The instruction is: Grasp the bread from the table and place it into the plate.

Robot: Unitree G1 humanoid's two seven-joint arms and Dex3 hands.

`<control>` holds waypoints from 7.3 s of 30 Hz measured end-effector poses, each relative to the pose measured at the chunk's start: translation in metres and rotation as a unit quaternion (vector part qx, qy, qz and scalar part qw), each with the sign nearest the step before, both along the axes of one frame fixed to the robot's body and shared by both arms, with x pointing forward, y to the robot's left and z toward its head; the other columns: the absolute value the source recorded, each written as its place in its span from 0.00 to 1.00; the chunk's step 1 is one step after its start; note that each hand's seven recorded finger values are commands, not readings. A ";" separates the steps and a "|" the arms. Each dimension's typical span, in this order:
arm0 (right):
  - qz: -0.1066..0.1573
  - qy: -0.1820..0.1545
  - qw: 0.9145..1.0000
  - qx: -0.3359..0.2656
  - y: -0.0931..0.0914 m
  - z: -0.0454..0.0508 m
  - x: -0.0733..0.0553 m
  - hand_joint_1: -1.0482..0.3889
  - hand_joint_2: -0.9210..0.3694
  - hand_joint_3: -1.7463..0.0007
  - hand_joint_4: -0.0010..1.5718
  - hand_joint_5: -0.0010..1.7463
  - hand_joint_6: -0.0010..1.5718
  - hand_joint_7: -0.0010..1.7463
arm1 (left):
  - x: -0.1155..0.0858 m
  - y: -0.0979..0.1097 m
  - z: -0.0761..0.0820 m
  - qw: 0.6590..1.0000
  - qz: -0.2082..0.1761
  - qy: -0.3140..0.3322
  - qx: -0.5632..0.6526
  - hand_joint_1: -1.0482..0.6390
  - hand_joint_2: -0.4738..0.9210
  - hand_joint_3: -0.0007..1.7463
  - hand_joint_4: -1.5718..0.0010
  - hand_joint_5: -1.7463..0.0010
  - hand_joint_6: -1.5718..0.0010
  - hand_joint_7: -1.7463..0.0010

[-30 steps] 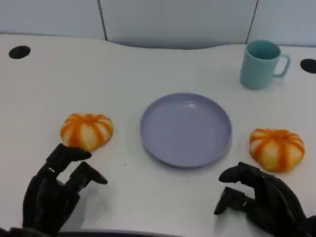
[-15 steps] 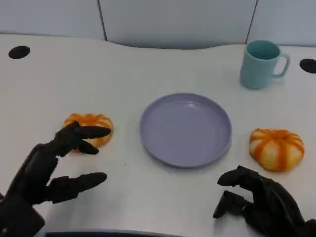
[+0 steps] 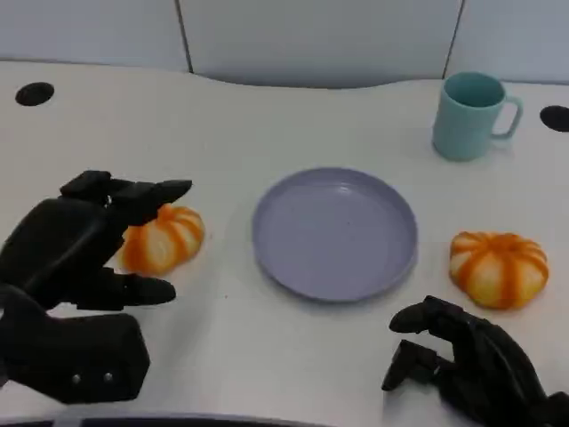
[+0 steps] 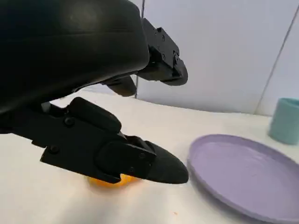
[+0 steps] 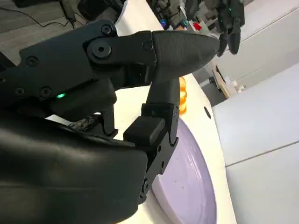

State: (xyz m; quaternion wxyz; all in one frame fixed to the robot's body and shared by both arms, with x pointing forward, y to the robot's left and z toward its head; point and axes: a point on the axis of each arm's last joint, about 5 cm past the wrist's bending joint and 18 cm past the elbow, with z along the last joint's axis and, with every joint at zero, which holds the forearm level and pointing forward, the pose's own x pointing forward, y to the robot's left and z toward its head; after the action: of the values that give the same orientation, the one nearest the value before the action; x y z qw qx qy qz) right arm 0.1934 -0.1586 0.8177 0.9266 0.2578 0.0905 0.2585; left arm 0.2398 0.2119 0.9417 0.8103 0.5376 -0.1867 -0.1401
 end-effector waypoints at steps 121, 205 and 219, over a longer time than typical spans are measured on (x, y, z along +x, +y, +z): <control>0.001 0.013 1.000 0.012 0.000 0.0047 -0.018 0.38 0.00 0.76 0.45 0.79 0.46 0.56 | 0.091 -0.099 -0.008 0.998 -0.052 0.021 -0.043 0.50 0.92 0.14 0.41 0.00 0.56 0.00; 0.012 0.009 1.000 0.016 0.004 0.0020 -0.011 0.38 0.00 0.75 0.47 0.76 0.48 0.52 | 0.082 -0.110 -0.003 0.951 -0.182 0.121 -0.219 0.15 1.00 0.08 1.00 0.52 0.91 0.70; 0.005 0.009 1.000 0.012 0.005 0.0035 -0.008 0.37 0.00 0.76 0.48 0.75 0.49 0.52 | 0.052 -0.058 -0.014 0.848 -0.218 0.139 -0.462 0.18 1.00 0.06 0.97 0.60 0.80 0.92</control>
State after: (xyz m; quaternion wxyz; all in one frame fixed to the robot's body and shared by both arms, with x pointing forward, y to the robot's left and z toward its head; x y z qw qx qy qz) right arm 0.1855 -0.1537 0.8212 0.9213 0.2706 0.0968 0.2619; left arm 0.2917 0.1540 0.9277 0.9311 0.0217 -0.2279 -0.2841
